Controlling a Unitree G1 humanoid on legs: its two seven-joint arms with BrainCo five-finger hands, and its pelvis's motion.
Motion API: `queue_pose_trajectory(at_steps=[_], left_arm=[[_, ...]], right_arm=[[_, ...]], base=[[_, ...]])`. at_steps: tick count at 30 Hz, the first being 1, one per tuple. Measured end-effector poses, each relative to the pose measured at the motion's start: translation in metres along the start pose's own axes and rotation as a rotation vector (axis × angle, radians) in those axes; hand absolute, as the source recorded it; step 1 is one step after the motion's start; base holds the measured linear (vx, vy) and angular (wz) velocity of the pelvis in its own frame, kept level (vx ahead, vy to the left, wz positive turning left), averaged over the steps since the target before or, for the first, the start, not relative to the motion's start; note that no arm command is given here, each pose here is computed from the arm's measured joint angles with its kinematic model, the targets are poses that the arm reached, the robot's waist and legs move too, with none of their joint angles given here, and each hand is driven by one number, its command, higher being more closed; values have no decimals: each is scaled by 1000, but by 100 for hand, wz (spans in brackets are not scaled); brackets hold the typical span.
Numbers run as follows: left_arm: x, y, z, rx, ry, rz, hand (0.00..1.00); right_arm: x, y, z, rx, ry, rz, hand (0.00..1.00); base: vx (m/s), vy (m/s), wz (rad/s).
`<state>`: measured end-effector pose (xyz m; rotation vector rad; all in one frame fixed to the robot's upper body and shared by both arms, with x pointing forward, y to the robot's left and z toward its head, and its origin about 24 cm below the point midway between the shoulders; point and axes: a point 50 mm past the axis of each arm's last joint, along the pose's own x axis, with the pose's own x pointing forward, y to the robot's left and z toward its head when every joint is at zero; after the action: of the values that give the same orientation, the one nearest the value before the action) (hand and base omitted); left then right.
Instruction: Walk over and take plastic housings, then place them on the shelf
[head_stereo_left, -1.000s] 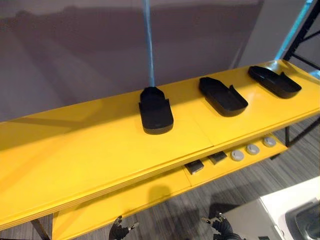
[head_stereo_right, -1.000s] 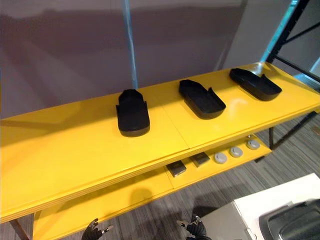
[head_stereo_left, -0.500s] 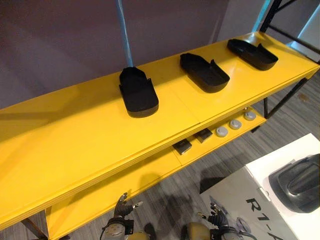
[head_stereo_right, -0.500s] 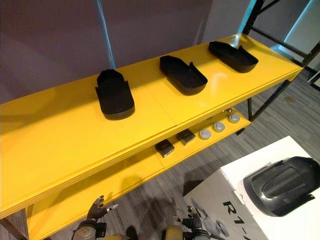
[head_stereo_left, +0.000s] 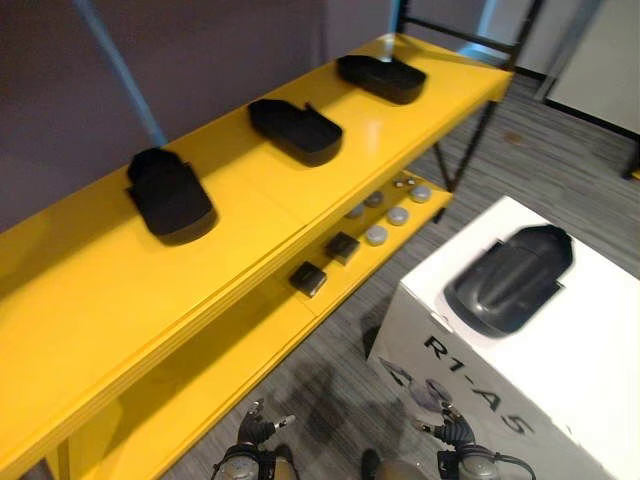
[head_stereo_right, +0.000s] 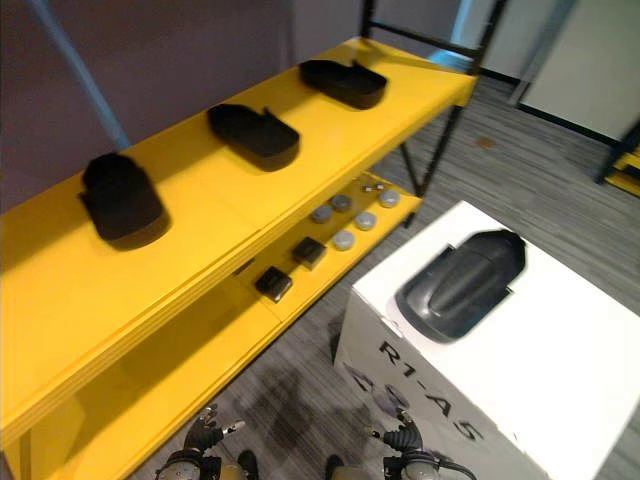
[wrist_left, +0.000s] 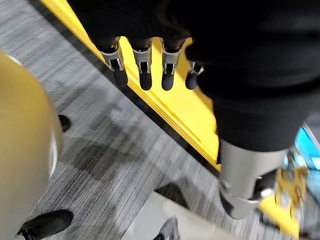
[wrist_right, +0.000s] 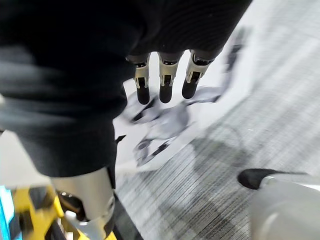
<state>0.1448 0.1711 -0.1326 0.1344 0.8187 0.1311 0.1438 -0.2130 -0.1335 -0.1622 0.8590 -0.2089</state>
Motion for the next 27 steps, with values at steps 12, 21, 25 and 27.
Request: queue_pose_trajectory(at_steps=[12, 21, 25, 27], left_arm=[[2, 15, -9, -23, 49, 47, 0], [2, 19, -18, -1, 89, 46, 0], [1, 14, -18, -12, 93, 37, 0], [1, 13, -17, -15, 91, 36, 0]], right_arm=[[0, 11, 3, 13, -2, 30, 0], [0, 17, -2, 0, 22, 54, 0], [-2, 8, -8, 13, 37, 25, 0], [-1, 4, -7, 18, 36, 10, 0]], base=[[24, 146, -113], [24, -41, -50], [63, -121, 17], [99, -18, -5]])
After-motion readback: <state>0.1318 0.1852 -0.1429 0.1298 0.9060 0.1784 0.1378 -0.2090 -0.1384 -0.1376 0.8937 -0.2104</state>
